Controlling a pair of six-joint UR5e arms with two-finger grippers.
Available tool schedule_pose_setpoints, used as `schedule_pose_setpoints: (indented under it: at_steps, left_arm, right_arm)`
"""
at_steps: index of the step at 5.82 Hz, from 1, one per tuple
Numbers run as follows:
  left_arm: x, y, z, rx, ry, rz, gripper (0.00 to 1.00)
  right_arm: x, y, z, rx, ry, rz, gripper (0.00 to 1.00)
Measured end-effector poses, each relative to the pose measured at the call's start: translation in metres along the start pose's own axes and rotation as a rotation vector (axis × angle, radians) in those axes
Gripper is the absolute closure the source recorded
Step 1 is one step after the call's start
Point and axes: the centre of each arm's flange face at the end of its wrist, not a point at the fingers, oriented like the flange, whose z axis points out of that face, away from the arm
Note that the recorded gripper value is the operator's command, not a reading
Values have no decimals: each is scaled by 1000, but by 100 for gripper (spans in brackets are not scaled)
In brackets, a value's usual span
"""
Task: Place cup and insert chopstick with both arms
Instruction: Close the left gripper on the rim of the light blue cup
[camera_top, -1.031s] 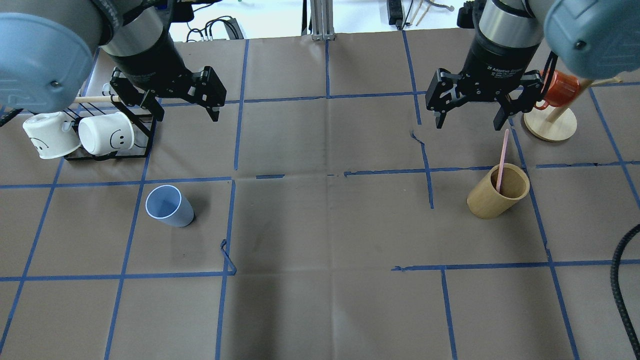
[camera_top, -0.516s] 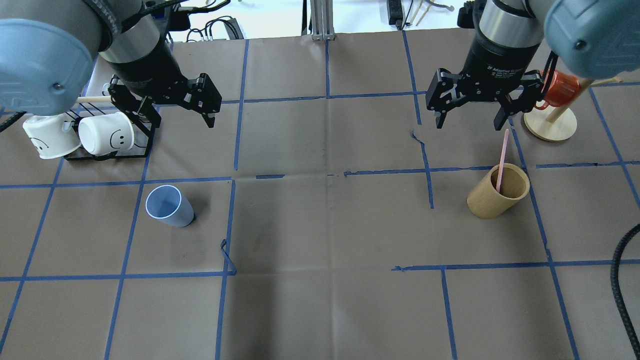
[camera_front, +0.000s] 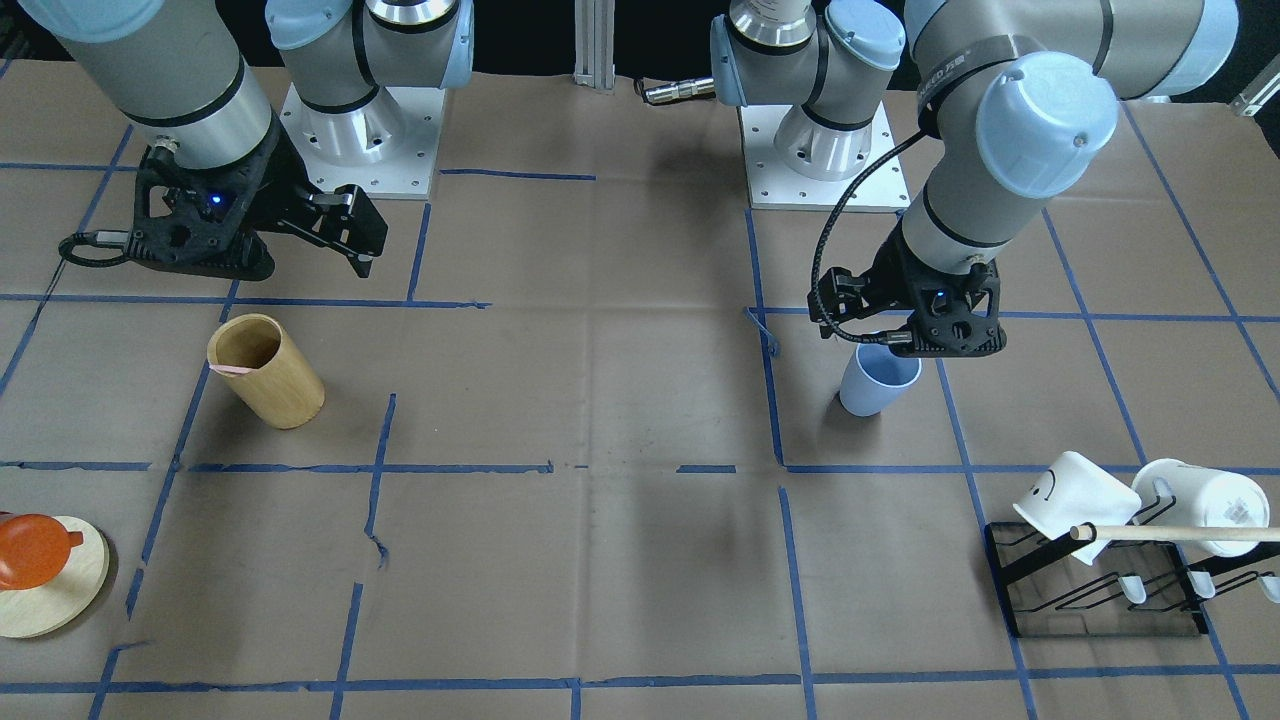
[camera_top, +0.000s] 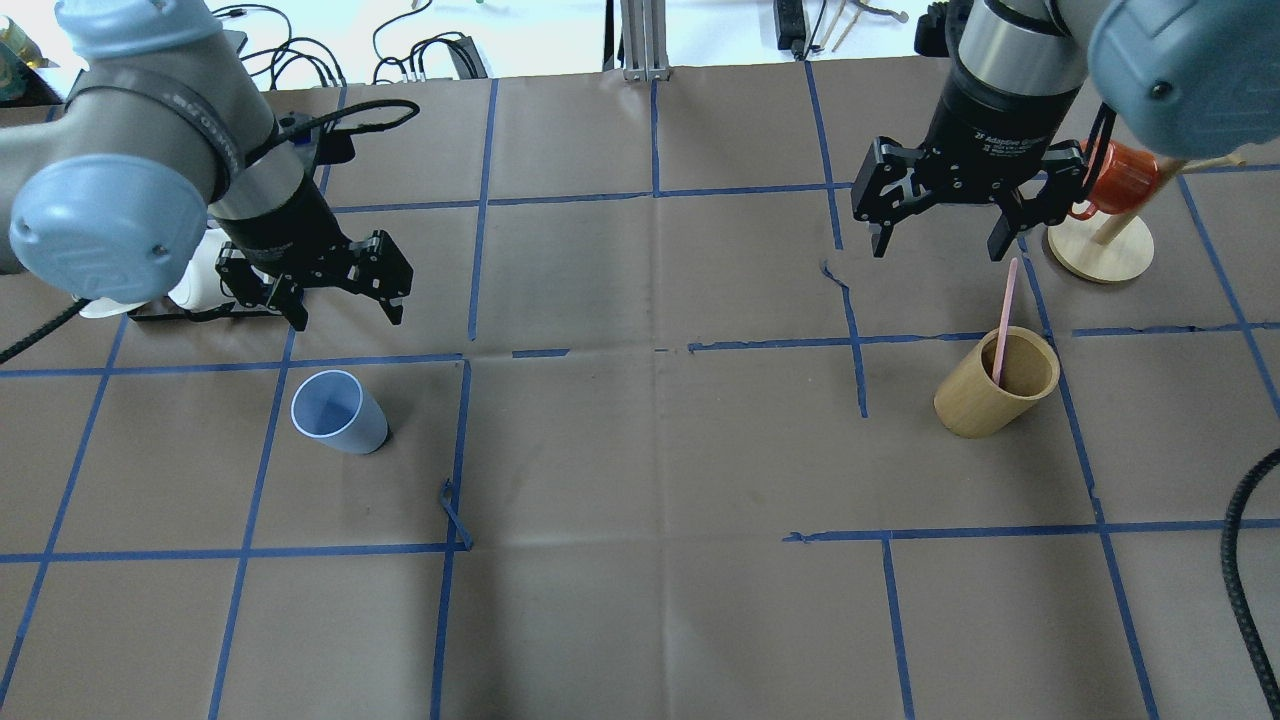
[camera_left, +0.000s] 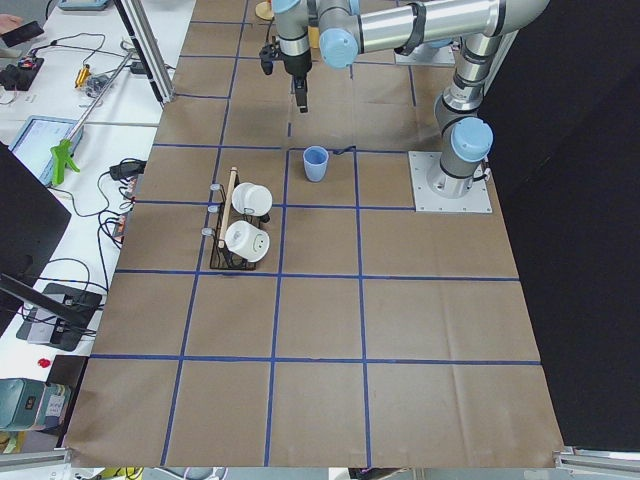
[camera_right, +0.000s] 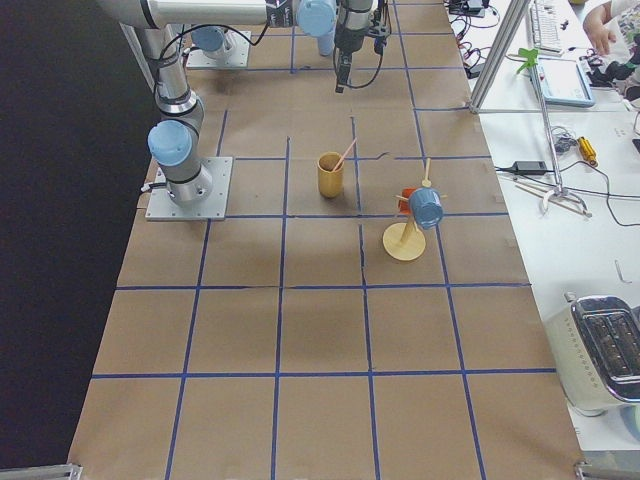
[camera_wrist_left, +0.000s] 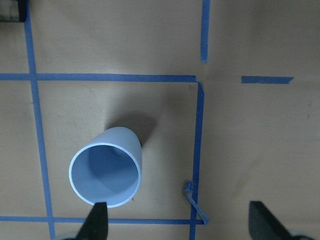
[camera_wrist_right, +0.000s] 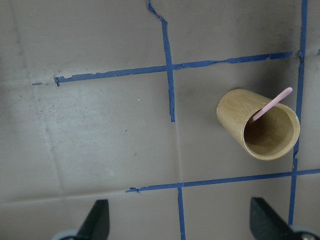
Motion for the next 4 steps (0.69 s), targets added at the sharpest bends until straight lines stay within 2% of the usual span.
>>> schedule_pose_setpoints:
  at_steps: [1,3,4]
  left_arm:
    - [-3,7,38,-1,0,14,2]
    - [-10,17,82,-37,-3,19,4]
    - [-16,20,97,-66,-4,12,35]
  right_arm:
    - [0,0,0,0,-1,0,0]
    - [0,0,0,0,-1,0,0]
    - [0,0,0,0,-1,1,0]
